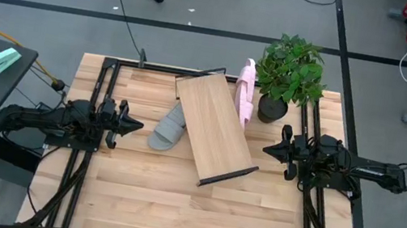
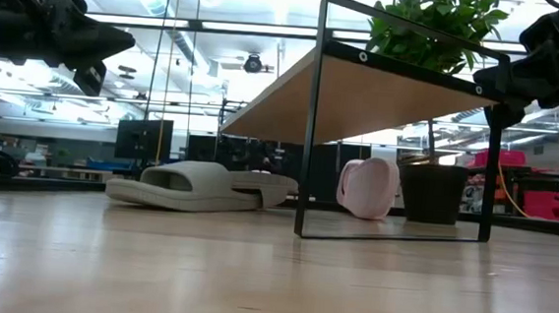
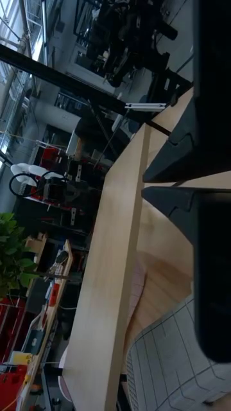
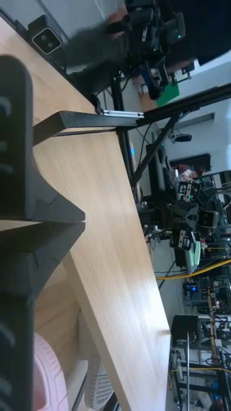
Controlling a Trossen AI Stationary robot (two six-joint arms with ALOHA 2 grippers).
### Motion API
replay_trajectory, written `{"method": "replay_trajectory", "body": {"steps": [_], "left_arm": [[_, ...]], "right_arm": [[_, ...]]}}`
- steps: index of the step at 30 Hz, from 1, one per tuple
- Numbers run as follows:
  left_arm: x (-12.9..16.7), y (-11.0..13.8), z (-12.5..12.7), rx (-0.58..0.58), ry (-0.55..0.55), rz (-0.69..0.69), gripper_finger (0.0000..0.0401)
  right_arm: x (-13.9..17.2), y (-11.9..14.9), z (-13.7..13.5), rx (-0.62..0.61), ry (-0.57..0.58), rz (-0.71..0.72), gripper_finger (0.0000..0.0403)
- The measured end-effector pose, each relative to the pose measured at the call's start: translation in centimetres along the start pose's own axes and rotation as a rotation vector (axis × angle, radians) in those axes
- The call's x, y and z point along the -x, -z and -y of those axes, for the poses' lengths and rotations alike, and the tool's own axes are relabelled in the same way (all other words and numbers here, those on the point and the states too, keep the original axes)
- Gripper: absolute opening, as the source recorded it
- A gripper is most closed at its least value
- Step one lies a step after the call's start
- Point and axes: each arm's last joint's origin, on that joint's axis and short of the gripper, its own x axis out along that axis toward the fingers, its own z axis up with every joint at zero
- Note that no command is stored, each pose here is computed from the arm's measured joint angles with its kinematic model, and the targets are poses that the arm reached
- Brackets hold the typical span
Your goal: Pick and place slides into the shelf
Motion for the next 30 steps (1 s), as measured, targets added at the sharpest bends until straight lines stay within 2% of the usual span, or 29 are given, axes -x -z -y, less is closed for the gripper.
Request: {"method": "replay_trajectory", "body": {"steps": [7, 17, 30], "left_arm": [[0.0, 0.0, 0.0, 0.0, 0.0, 0.0, 0.0036], [0.0, 0.0, 0.0, 0.0, 0.0, 0.0, 0.0023], [0.0, 0.0, 0.0, 0.0, 0.0, 0.0, 0.0039]], "right_arm": [[0.0, 0.0, 0.0, 0.0, 0.0, 0.0, 0.0013], [0.0, 0.0, 0.0, 0.0, 0.0, 0.0, 0.0013], [0.0, 0.01, 0.0, 0.0, 0.0, 0.0, 0.0013]]}}
